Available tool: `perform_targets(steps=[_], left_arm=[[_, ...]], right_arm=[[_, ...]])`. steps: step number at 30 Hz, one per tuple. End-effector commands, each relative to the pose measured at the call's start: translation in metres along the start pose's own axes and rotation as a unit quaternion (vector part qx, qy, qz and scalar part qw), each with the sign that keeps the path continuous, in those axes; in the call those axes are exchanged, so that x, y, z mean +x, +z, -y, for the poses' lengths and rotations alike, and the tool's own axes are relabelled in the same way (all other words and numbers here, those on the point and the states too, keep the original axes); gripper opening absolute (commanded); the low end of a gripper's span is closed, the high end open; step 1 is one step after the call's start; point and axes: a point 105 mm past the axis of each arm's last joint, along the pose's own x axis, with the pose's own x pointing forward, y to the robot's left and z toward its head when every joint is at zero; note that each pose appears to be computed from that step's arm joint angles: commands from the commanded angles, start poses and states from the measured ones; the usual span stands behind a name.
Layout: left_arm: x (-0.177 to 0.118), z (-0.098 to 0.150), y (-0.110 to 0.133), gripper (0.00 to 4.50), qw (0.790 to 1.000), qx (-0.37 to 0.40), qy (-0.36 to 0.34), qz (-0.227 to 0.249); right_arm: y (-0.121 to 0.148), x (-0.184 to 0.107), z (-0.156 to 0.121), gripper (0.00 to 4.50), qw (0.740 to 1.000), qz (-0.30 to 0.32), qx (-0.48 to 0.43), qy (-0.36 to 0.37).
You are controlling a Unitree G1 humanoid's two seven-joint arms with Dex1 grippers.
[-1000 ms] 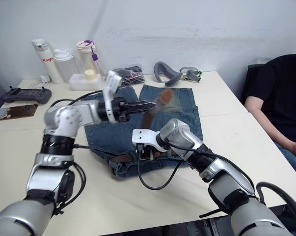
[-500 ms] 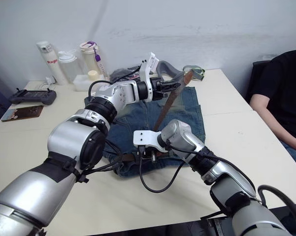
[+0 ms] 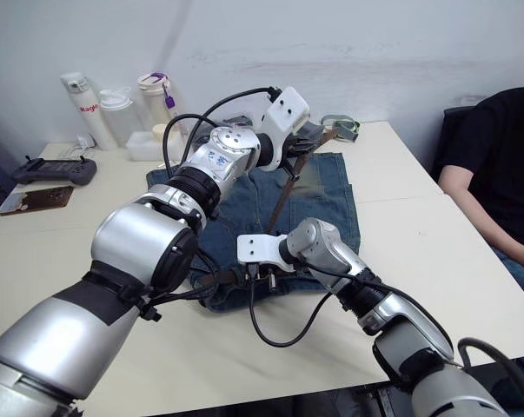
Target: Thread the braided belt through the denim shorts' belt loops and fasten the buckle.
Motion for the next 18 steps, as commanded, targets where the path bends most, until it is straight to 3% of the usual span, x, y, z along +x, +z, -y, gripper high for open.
perform_targets(steps=[1,2,4,8,11,15,18], left_arm=[[-0.022,0.045,0.133,0.00,0.940,-0.019,-0.193,0.279],[-0.024,0.053,0.134,0.00,0.927,-0.039,-0.230,0.293],[-0.024,0.058,0.135,0.00,0.920,-0.052,-0.246,0.302],[-0.006,0.028,0.125,0.00,0.959,-0.080,-0.095,0.254],[-0.005,0.011,0.116,0.00,0.969,-0.106,-0.035,0.221],[-0.006,0.008,0.108,0.00,0.969,-0.130,-0.040,0.204],[-0.008,0.013,0.090,0.00,0.972,-0.139,-0.083,0.170]], right_arm=[[-0.117,0.058,-0.129,0.08,0.954,-0.177,0.146,0.192],[-0.117,0.058,-0.129,0.08,0.954,-0.176,0.145,0.193],[-0.116,0.059,-0.128,0.08,0.955,-0.174,0.143,0.194],[-0.113,0.059,-0.127,0.08,0.955,-0.173,0.140,0.198],[-0.113,0.059,-0.126,0.08,0.955,-0.172,0.139,0.199],[-0.111,0.060,-0.124,0.08,0.957,-0.164,0.147,0.191],[-0.110,0.061,-0.117,0.08,0.962,-0.149,0.165,0.161]])
